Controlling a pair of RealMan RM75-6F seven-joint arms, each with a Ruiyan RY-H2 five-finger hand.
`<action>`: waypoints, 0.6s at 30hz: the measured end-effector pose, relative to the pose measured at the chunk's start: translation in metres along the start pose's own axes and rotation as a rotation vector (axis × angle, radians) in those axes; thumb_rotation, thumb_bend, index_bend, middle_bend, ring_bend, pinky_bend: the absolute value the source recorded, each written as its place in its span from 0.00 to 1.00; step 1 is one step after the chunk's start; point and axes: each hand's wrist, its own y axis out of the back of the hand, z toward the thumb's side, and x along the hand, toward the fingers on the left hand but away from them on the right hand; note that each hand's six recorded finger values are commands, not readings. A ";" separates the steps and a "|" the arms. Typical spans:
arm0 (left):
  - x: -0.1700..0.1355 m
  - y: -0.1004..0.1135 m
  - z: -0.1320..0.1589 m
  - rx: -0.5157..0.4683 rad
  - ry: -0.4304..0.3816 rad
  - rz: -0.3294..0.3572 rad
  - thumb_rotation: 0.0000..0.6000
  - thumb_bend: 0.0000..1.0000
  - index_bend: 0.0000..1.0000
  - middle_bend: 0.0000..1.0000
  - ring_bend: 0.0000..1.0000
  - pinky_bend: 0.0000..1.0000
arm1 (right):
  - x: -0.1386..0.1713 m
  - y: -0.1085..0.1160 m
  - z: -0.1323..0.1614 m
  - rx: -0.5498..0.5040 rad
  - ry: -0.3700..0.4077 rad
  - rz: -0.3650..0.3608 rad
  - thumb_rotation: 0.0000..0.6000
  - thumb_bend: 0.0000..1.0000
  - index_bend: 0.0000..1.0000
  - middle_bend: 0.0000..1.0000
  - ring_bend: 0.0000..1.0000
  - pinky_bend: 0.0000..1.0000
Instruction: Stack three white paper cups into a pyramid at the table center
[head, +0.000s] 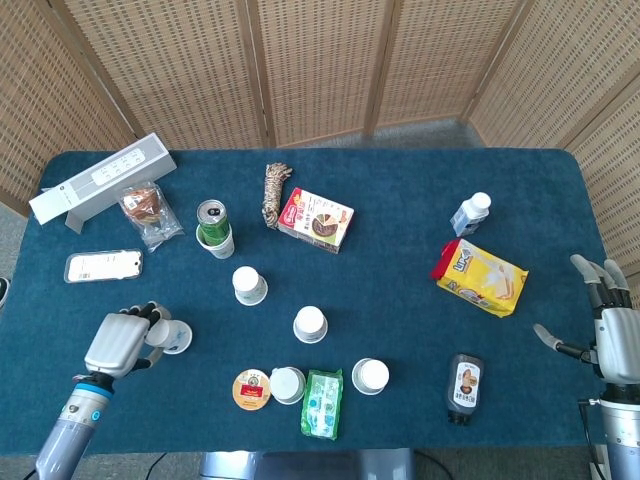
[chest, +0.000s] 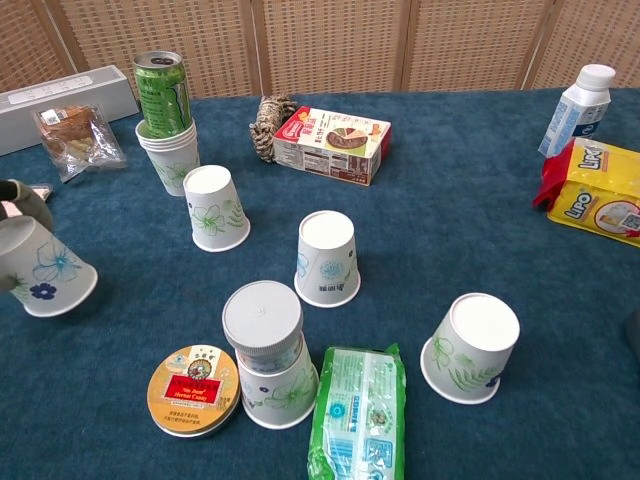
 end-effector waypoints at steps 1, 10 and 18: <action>0.001 0.002 0.003 -0.007 -0.007 0.005 1.00 0.34 0.35 0.33 0.38 0.53 | 0.000 0.000 0.000 0.000 0.000 0.000 1.00 0.13 0.07 0.16 0.13 0.00; 0.016 0.017 0.052 -0.025 -0.102 0.040 1.00 0.34 0.34 0.33 0.39 0.52 | 0.000 0.000 0.000 -0.002 0.000 0.001 1.00 0.13 0.07 0.17 0.13 0.00; 0.033 0.019 0.098 0.003 -0.168 0.061 1.00 0.34 0.33 0.33 0.39 0.52 | 0.000 0.000 0.001 -0.005 0.003 0.002 1.00 0.13 0.08 0.17 0.13 0.00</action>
